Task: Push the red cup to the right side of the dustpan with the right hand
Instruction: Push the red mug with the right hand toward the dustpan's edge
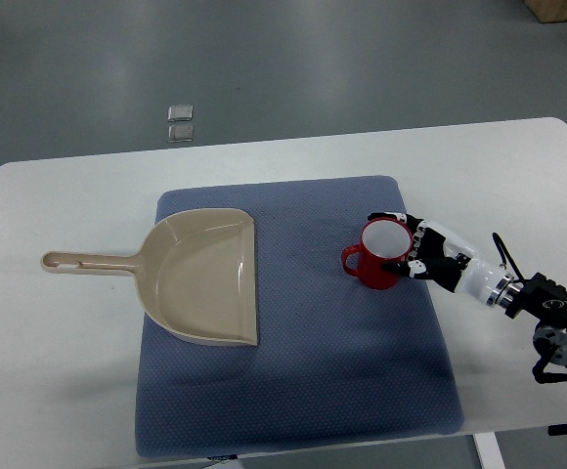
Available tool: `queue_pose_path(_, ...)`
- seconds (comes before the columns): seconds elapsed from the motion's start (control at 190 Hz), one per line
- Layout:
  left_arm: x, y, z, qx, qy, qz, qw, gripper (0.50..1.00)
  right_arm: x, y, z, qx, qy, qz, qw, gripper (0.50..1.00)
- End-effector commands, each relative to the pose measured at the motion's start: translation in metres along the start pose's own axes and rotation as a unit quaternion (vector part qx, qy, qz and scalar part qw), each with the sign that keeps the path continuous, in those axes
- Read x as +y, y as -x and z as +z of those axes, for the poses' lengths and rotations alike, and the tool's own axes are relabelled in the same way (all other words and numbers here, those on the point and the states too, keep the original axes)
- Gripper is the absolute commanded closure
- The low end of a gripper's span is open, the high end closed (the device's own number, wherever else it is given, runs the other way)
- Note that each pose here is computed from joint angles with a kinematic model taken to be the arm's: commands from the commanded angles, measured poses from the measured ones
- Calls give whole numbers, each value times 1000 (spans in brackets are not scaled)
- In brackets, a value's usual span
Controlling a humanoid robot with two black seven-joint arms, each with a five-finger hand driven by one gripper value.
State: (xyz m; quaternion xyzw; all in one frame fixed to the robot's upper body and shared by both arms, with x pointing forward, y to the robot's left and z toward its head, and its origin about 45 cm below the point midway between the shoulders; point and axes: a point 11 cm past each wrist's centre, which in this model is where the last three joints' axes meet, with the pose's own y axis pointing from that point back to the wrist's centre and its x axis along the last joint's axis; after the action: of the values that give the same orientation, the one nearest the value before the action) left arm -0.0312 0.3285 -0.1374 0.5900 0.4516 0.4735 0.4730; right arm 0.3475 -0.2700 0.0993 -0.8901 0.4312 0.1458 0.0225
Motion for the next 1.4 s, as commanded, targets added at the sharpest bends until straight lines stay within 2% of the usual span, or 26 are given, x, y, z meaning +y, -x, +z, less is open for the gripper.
queue_pose_path(0.0, 0, 0, 0, 0, 0, 0, 1000, 500, -1, -1, 2, 0, 1, 5, 1000, 566)
queue_pose_path(0.781, 0, 0, 0, 0, 0, 0, 1000, 500, -31, 27, 16, -8, -9, 8, 1000, 568)
queue_pose_path(1.045, 0, 0, 0, 0, 0, 0, 1000, 500, -48, 50, 23, 15, -2, -21, 1000, 568)
queue_pose_path(1.393, 0, 0, -1, 0, -1, 0, 1000, 500, -66, 62, 11, 21, -16, -41, 999, 568)
